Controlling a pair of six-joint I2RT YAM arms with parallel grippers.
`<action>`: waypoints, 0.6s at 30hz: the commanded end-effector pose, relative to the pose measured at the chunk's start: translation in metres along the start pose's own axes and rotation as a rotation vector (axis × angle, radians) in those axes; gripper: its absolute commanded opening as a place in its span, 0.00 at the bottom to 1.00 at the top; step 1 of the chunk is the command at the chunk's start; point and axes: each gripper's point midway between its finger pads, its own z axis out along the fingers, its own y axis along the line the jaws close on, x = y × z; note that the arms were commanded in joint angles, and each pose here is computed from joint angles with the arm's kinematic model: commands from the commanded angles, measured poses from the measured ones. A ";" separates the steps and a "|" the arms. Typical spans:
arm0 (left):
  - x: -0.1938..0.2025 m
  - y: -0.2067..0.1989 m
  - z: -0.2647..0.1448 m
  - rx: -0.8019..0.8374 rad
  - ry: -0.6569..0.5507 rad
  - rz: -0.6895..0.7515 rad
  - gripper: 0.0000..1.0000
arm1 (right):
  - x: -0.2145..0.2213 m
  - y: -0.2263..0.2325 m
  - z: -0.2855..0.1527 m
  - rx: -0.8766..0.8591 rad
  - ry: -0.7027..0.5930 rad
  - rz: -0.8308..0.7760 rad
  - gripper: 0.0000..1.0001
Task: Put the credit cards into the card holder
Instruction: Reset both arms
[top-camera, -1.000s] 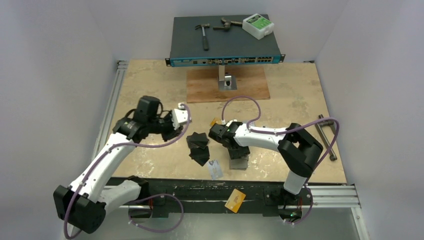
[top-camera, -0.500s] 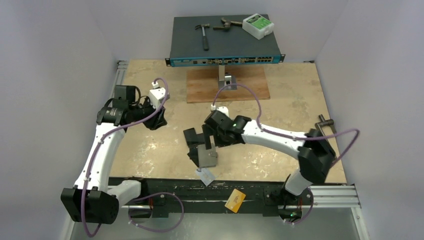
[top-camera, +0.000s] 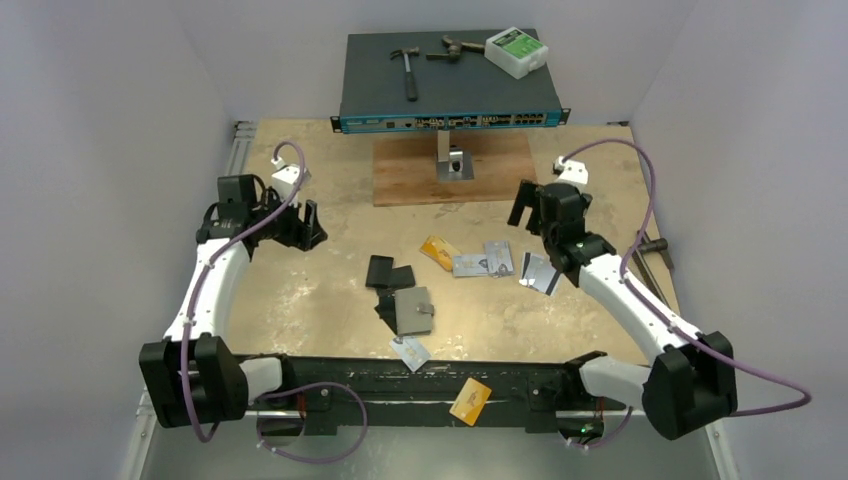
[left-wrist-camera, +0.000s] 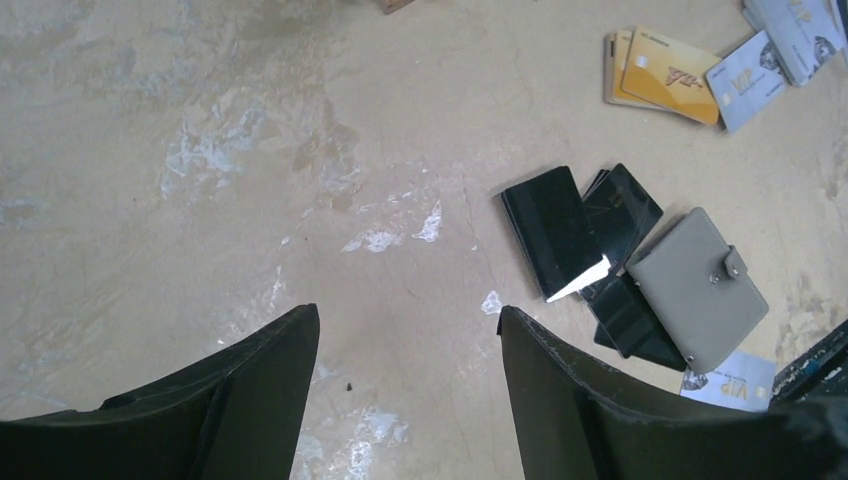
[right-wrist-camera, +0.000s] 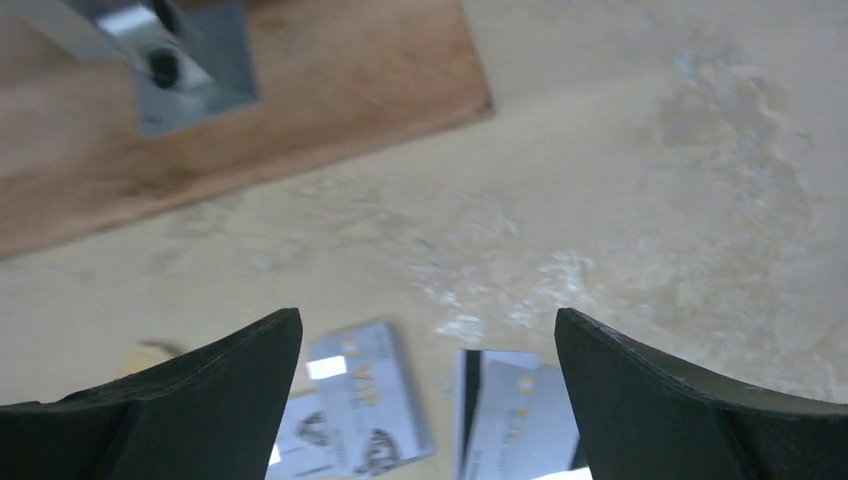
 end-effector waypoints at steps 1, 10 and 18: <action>-0.015 0.025 0.019 -0.067 -0.150 -0.005 0.67 | -0.020 -0.045 0.022 0.136 -0.221 -0.074 0.99; -0.019 0.059 0.058 -0.144 -0.422 0.059 0.75 | -0.008 -0.106 0.046 0.277 -0.402 -0.027 0.99; -0.016 0.059 0.062 -0.122 -0.492 0.074 0.81 | -0.008 -0.107 0.047 0.178 -0.531 -0.005 0.99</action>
